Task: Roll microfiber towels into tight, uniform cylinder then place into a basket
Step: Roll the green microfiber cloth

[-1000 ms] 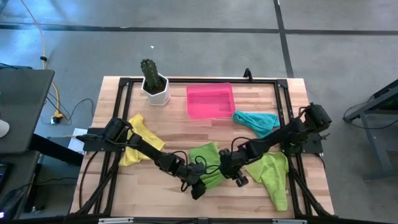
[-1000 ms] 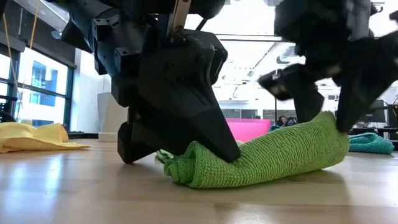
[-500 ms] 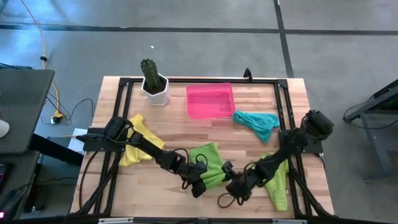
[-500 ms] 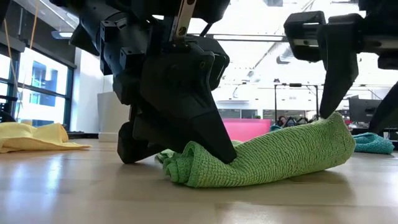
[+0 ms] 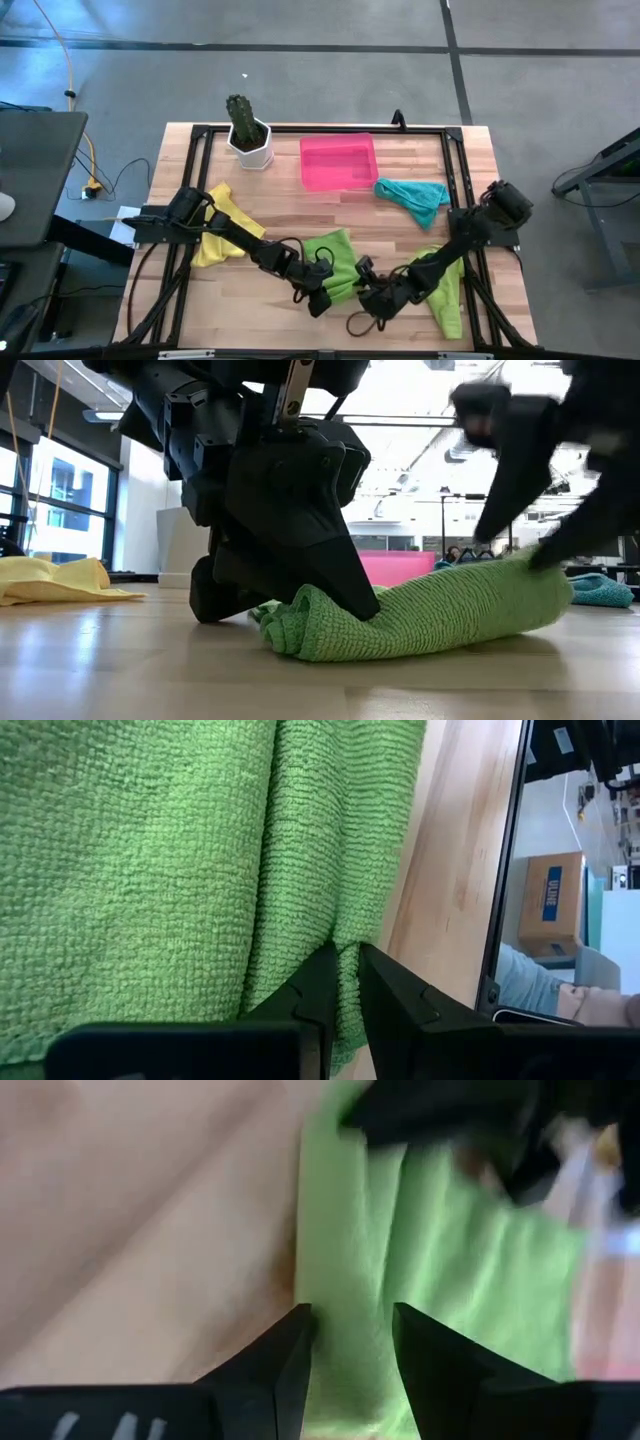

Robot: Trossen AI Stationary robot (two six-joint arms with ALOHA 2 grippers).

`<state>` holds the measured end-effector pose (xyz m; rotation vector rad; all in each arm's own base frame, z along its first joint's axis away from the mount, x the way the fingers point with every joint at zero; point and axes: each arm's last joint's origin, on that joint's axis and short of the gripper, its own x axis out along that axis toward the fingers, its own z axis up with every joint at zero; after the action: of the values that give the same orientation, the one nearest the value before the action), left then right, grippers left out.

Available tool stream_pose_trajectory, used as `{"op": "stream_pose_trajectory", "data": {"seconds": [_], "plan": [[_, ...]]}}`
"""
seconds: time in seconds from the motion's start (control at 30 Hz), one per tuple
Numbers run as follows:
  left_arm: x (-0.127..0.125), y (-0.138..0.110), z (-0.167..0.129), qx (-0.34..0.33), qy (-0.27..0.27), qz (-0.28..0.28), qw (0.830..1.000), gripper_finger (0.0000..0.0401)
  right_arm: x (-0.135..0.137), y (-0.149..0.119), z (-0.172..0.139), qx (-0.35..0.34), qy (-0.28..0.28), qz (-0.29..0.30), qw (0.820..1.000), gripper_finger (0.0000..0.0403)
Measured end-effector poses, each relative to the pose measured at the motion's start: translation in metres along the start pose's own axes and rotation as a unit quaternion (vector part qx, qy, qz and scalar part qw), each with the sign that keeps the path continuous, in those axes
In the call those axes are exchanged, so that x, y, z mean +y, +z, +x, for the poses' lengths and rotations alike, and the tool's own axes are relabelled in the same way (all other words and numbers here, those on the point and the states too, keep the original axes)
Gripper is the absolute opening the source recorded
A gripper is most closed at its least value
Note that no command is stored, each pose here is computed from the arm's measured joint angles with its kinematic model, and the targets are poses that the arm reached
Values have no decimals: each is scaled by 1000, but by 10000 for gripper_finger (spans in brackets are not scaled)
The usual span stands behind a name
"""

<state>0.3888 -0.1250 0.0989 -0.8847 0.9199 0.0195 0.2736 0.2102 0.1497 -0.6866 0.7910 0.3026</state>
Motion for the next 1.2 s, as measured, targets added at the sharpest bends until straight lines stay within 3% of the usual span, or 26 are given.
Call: {"op": "stream_pose_trajectory", "data": {"seconds": [0.1,0.4,0.57,0.7,1.2], "plan": [[0,0,0,0,0,0,1000,35,5,7,-7,-21,10,9,1000,133],[1,2,0,0,-1,-1,1000,35,4,-4,2,-17,20,74,997,135],[1,2,0,-1,-1,0,1000,35,4,-3,3,-30,55,91,994,146],[1,2,0,-1,-1,1,1000,35,8,1,1,-49,55,77,994,151],[1,2,0,-3,-1,6,1000,35,-3,-15,28,2,51,87,995,151]]}}
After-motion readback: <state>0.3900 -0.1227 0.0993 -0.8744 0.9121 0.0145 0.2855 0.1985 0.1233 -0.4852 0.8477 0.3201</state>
